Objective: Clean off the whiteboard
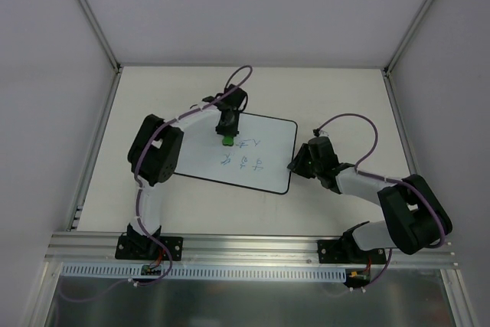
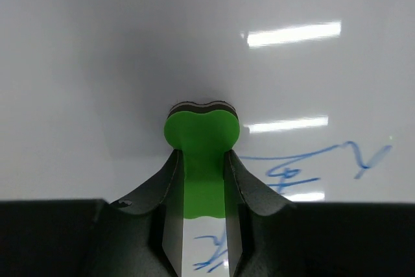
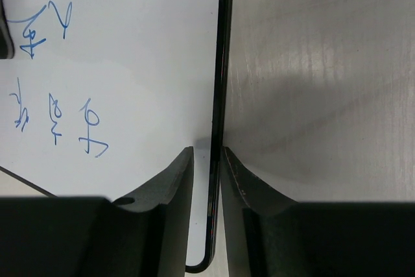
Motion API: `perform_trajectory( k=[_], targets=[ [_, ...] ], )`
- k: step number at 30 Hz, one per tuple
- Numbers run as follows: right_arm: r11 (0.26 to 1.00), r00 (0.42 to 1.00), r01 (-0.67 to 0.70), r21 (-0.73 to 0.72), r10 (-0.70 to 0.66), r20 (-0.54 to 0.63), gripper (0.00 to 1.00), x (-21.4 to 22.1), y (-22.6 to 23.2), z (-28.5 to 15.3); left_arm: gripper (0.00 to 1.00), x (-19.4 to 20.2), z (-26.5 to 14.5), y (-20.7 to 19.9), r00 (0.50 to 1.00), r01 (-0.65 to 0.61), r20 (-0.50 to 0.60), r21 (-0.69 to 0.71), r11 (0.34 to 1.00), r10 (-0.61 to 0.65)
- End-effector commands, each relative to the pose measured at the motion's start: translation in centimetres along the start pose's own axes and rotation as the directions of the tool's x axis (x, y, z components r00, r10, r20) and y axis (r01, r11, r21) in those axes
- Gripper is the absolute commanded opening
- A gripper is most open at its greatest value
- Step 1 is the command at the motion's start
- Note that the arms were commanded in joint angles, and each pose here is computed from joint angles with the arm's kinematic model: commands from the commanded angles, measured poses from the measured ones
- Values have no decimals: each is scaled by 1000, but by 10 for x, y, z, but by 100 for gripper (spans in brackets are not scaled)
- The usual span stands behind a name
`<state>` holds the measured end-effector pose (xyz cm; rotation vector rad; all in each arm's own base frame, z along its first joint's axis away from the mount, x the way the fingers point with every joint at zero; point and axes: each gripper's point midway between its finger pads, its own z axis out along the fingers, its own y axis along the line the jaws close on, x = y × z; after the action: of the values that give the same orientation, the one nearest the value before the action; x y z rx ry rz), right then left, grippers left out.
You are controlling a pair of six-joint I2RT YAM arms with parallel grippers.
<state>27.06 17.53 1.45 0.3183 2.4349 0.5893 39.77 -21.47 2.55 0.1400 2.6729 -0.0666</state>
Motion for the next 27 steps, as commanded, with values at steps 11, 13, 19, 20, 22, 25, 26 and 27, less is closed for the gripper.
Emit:
perform_trajectory(
  k=[11,13,19,20,22,25,26,27],
  targets=[
    [985,986,16,174,13,-166,27,58,-51,-7,0,139,17,-150,933,-164,-281,227,960,226],
    [985,986,15,173,14,-163,27,58,-51,-7,0,132,9,-145,944,-149,-262,204,968,201],
    [984,985,17,177,14,-169,27,61,-54,-9,0,92,-19,-110,981,-127,-133,94,988,138],
    [984,986,17,180,14,-168,27,62,-55,-9,0,88,-20,-99,985,-112,-127,75,991,121],
    [983,986,18,184,14,-168,28,63,-57,-9,0,72,-32,-88,989,-115,-82,63,991,120],
    [982,986,20,188,12,-167,28,63,-58,-10,0,55,-43,-64,995,-91,-44,35,995,92],
    [982,986,23,189,9,-168,29,64,-59,-10,0,56,-43,-55,995,-83,-46,19,996,84],
    [981,986,24,191,9,-168,29,64,-60,-10,0,50,-43,-42,998,-55,-43,6,998,56]
  ],
)
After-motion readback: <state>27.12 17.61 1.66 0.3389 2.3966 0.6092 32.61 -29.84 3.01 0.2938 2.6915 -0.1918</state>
